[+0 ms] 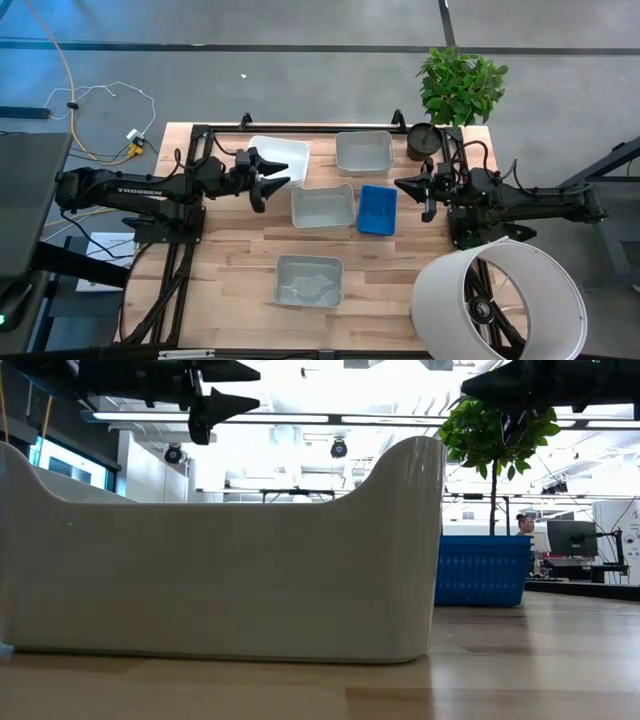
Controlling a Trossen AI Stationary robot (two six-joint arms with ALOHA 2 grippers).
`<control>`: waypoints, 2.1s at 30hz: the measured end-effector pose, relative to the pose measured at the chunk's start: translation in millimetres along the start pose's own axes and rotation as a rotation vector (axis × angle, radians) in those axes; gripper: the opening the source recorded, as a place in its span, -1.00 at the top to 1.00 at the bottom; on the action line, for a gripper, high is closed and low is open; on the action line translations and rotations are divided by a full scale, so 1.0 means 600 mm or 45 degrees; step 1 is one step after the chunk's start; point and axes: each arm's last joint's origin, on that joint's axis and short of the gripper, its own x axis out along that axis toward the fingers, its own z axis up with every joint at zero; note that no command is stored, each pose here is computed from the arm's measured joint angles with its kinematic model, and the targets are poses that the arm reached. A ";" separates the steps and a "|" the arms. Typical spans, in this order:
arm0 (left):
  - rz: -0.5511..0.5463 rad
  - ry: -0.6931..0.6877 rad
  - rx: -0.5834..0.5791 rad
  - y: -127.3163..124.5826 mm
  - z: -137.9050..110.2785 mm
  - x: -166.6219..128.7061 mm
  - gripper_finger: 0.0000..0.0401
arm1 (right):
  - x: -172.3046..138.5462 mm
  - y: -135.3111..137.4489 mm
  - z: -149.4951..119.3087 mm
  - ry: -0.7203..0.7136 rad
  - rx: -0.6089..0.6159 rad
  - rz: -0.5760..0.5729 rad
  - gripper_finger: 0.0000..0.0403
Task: Stack baskets by color
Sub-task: Stack the center gray bin into the top right gray bin
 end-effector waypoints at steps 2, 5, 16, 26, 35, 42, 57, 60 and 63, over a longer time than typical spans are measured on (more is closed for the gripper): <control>-0.016 0.005 -0.027 -0.003 -0.001 0.000 -0.03 | 0.000 0.000 0.000 0.000 0.000 -0.001 1.00; -0.041 0.002 -0.040 -0.009 0.004 -0.009 -0.03 | 0.000 0.000 0.000 0.000 0.000 -0.001 1.00; -0.031 -0.053 0.014 -0.024 0.033 -0.067 -0.03 | 0.000 0.000 0.000 0.000 0.000 -0.001 1.00; -0.065 -0.078 -0.046 -0.027 0.040 -0.080 -0.03 | 0.000 0.000 0.000 0.000 0.138 -0.002 1.00; -0.109 -0.020 0.111 -0.040 0.030 -0.082 0.41 | 0.000 0.000 0.000 0.001 0.137 -0.001 1.00; -0.093 0.134 0.105 -0.038 0.010 -0.083 0.93 | 0.000 0.000 0.000 0.001 0.135 -0.002 1.00; -0.101 0.110 0.092 -0.040 0.013 -0.085 1.00 | 0.000 0.000 0.000 0.003 0.156 0.005 1.00; -0.102 0.079 0.086 -0.041 0.017 -0.085 1.00 | 0.000 0.000 0.000 0.002 0.157 0.004 0.95; -0.100 0.062 0.083 -0.042 0.019 -0.085 1.00 | 0.000 0.000 0.000 -0.001 0.157 -0.007 0.78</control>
